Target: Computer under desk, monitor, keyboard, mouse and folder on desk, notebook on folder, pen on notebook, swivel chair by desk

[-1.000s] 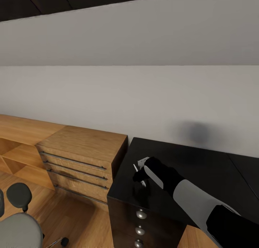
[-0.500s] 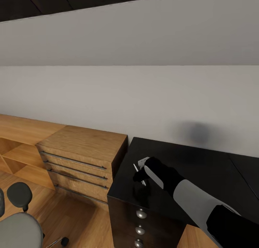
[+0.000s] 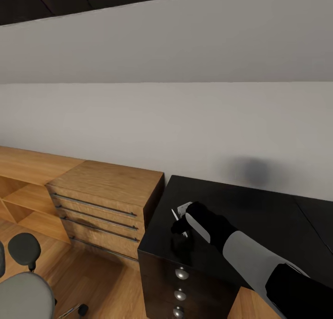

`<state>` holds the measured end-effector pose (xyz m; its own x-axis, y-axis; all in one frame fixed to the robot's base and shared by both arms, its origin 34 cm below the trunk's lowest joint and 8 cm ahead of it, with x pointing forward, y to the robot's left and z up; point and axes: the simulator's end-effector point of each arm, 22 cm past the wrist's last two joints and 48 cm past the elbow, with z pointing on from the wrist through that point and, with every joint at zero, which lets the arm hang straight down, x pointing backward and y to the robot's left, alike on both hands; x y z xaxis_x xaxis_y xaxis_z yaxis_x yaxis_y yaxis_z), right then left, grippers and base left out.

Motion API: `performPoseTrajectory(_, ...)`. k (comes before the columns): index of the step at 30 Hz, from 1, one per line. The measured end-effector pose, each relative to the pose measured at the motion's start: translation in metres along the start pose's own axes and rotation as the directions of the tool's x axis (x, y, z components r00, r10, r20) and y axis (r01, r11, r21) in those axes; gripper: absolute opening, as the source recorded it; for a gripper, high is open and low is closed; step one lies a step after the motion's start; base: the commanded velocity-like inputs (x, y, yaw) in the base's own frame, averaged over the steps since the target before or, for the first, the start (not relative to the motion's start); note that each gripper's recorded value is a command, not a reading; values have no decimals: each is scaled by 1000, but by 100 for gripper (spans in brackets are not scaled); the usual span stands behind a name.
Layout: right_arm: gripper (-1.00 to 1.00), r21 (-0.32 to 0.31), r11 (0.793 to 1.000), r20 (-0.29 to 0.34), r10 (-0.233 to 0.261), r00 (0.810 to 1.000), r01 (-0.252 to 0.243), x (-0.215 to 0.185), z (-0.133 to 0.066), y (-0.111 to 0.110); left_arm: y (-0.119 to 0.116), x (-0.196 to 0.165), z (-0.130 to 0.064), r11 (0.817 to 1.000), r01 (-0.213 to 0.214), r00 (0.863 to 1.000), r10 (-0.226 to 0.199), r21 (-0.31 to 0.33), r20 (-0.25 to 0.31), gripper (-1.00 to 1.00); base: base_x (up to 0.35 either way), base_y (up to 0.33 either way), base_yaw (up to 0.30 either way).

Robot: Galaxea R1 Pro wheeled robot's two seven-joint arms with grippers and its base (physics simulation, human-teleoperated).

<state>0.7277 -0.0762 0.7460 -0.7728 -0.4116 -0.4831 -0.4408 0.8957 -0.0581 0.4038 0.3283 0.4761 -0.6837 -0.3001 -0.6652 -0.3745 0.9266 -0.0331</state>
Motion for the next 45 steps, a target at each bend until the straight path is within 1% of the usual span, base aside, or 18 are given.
performPoseTrajectory(8, 100, 0, 1000, 1, 0, 1000, 0, 0, 0, 0, 0, 0, 0, 1000, 0, 1000, 0, -1, 0, 100, 0, 0, 0)
performPoseTrajectory(14, 100, 1, 1000, 0, 0, 1000, 0, 6, 9, 1, 1, 8, 8, 1000, 1, 1000, -1, -2, 0, 100, 0, 0, 0)
performPoseTrajectory(31, 100, 5, 1000, -2, 5, 1000, -5, 8, 10, -3, 1, 8, 8, 1000, 1, 1000, -1, -2, 0, 100, 0, 0, 0)
performPoseTrajectory(32, -100, 5, 1000, -2, 5, 1000, -5, 8, 10, -4, 1, 8, 8, 1000, 1, 1000, -1, -2, 0, 100, 0, 0, 0)
performPoseTrajectory(36, -100, 9, 1000, -3, 3, 1000, -3, 8, 10, -5, 1, 8, 8, 1000, 1, 1000, -1, -2, 0, 100, 0, 0, 0)
performPoseTrajectory(39, -100, 25, 1000, -3, -10, 1000, 10, 8, 9, -9, 1, 8, 8, 1000, 1, 1000, -1, -2, 0, 100, 0, 0, 0)
performPoseTrajectory(45, -100, 19, 1000, -3, -6, 1000, 6, 8, 9, -7, 2, 8, 8, 1000, 1, 1000, -1, -3, 0, 100, 0, 0, 0)
